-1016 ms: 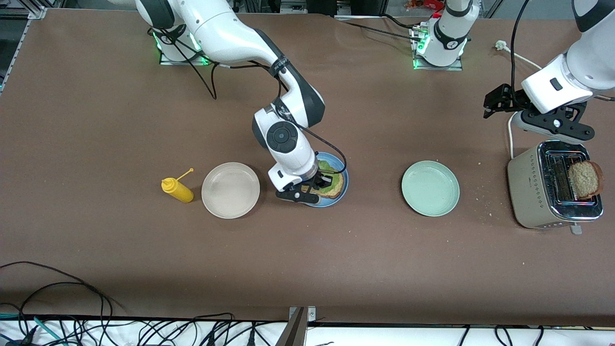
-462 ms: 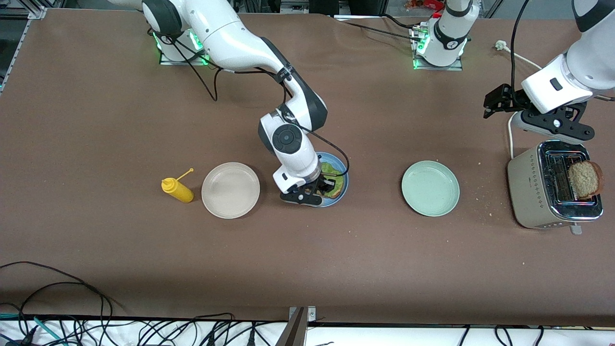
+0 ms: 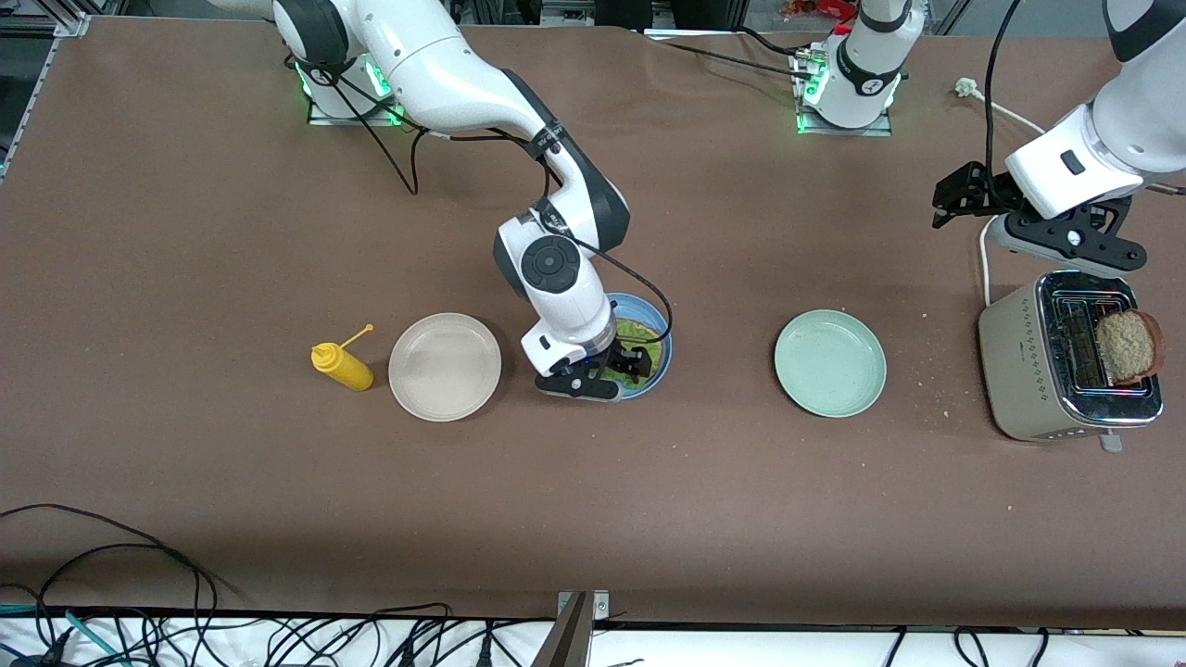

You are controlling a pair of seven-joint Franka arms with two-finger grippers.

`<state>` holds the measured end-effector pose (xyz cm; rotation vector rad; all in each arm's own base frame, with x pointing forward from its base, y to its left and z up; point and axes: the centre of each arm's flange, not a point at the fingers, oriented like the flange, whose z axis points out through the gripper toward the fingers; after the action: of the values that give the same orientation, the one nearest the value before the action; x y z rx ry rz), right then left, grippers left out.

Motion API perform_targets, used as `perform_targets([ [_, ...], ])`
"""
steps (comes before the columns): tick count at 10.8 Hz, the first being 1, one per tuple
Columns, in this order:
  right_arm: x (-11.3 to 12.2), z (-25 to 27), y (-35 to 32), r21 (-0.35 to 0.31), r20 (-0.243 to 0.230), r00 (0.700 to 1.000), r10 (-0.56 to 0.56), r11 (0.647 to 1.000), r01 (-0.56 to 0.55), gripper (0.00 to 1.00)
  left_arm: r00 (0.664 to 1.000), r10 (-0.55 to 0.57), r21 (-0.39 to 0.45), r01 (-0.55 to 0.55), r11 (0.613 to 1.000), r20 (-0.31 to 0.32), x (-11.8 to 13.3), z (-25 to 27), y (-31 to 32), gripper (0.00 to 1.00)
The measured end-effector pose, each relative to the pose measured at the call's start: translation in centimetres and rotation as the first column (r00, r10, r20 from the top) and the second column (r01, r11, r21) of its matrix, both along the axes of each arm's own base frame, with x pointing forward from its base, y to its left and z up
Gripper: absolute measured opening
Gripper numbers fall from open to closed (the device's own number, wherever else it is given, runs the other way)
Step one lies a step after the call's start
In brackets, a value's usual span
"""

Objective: Make sandwich in blue plate with both arms
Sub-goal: 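Carry the lettuce over the blue plate and lay it on the bread, then open the right gripper and withdraw it from the blue plate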

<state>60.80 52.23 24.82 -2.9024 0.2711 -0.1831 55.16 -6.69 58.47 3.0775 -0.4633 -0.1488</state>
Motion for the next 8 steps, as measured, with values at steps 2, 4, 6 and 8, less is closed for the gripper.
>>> perform_targets([
  [2,0.5,2.0,-1.2,-0.031,-0.014,0.998,0.055,0.998,-0.056,1.0,1.0,0.0,0.0,0.0,1.0,0.0,0.0,0.0,0.0,1.0],
  [4,1.9,6.1,-5.0,-0.053,-0.052,0.991,0.123,0.991,-0.126,1.0,1.0,0.0,0.0,0.0,1.0,0.0,0.0,0.0,0.0,1.0],
  [6,2.7,10.1,-9.4,-0.056,-0.094,0.973,0.211,0.975,-0.217,1.0,1.0,0.005,0.0,-0.005,1.0,-0.001,0.1,-0.1,0.3,1.0],
  [8,3.0,12.6,-13.5,-0.055,-0.12,0.944,0.306,0.948,-0.314,1.0,1.0,0.031,0.0,-0.031,1.0,-0.002,0.3,-0.2,1.8,1.0],
])
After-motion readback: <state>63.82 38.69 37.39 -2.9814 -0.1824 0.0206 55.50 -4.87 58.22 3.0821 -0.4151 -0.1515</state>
